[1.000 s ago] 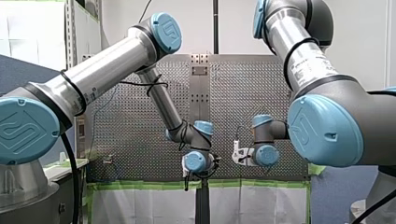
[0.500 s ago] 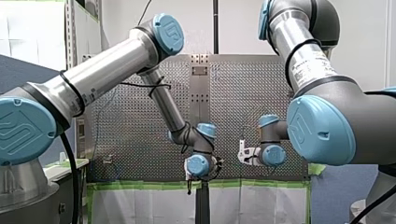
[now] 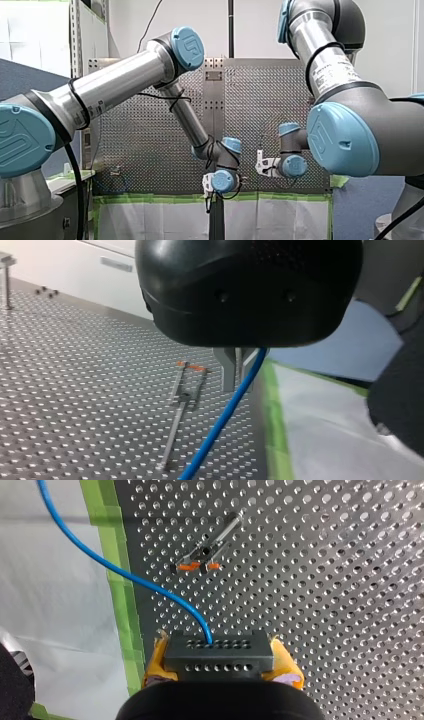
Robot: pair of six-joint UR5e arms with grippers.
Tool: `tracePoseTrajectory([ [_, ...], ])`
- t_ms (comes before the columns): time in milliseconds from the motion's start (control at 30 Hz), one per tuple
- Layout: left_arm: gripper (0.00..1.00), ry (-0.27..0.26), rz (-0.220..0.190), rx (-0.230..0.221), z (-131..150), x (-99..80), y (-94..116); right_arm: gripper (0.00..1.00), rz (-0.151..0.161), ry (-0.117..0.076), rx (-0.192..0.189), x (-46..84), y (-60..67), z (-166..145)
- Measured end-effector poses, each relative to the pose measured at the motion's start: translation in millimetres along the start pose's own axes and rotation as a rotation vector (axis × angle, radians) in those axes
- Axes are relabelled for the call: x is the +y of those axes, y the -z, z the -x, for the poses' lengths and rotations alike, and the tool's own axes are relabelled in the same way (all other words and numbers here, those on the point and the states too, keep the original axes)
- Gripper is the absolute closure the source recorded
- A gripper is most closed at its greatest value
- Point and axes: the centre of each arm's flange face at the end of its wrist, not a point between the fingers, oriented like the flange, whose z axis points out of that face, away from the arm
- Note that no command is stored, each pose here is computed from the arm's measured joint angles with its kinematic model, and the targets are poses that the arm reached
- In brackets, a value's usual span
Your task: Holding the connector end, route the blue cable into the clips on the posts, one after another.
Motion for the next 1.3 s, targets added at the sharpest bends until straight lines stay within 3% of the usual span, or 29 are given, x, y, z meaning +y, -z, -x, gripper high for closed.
tracePoseTrajectory([
  [133,0.97,0.019,0.001,-0.033,12.2,-11.3,-8.5,1.0,0.002,-0.001,0.002,2.7,-1.2,-0.7],
  [300,0.97,0.04,-0.001,-0.072,27.1,-23.7,-19.8,1.0,-0.029,-0.006,0.001,1.7,-1.9,-1.0],
  [533,0.97,0.025,0.005,-0.048,14.2,-28.2,-32.3,1.0,-0.04,-0.017,-0.004,5.4,-2.7,-1.2],
  [733,0.97,0.012,0.015,-0.026,-3.2,-29.4,-45.9,1.0,0.012,-0.045,-0.018,21.4,-3.7,-1.0],
  [867,0.97,0.016,0.025,-0.042,-1.8,-31.0,-54.8,1.0,0.067,-0.065,-0.022,41.8,-5.3,-1.4],
  [1000,0.97,0.015,0.021,-0.043,-6.1,-30.8,-57.5,1.0,0.101,-0.075,-0.024,59.9,-6.9,-2.3],
  [1167,0.97,0.018,0.011,-0.049,-6.9,-32.3,-58.6,1.0,0.11,-0.085,-0.025,76.7,-8.7,-3.2],
  [1300,0.97,0.02,0.004,-0.05,-7.2,-31.8,-59.9,1.0,0.088,-0.092,-0.007,82.1,-12.1,-6.0],
])
